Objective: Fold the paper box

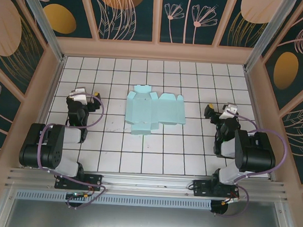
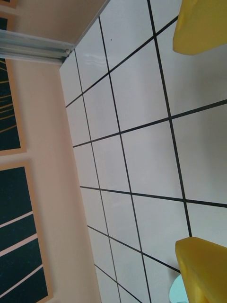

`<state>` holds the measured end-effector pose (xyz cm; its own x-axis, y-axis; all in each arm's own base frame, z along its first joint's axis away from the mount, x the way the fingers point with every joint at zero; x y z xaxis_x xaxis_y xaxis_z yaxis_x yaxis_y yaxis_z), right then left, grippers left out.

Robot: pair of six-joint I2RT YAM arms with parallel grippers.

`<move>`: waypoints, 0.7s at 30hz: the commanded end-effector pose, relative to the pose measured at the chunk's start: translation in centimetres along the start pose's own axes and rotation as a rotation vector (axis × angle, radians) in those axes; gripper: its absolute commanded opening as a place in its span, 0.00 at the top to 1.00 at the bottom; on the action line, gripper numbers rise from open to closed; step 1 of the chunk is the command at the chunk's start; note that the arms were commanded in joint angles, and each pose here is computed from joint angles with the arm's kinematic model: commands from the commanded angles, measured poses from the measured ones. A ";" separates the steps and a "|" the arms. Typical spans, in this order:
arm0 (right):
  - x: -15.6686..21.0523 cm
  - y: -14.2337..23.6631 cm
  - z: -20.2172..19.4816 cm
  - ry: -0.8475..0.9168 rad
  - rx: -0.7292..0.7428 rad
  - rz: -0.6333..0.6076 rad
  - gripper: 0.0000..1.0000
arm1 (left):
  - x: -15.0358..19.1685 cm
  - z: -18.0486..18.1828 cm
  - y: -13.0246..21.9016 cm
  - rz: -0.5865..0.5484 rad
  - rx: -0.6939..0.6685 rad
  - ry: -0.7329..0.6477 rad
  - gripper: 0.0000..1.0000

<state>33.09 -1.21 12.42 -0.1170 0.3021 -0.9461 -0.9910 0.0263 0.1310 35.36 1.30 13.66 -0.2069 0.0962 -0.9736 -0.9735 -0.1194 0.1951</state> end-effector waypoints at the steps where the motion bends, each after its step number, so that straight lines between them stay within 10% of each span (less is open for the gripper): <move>1: -0.4 -0.5 0.7 0.021 -0.032 -0.007 0.01 | -0.4 -0.2 -1.9 0.054 0.013 -0.017 0.01; 12: -0.6 0.0 0.9 0.028 -0.037 -0.028 0.01 | -3.3 -0.2 1.2 -0.007 0.001 0.029 0.01; 21: -4.9 1.1 4.3 0.058 -0.067 -0.050 0.01 | -5.3 -6.7 2.6 0.113 0.252 0.309 0.01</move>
<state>32.52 0.90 16.55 -0.0707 0.2624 -0.9624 -0.9975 -0.0278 0.0657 34.78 -4.61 20.58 -0.1775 -0.0694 -0.9817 -0.9829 0.0618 0.1733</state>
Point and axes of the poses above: each hand's point on the last joint's axis, 136 mm out from that joint toward the fingers, its own y axis back along the fingers, its own z axis along the line the jaws close on, x = y × z, the point moved 4 cm from there along y, back along the fingers, and after that the axes turned 10 degrees about -y, right-handed, at the moved point
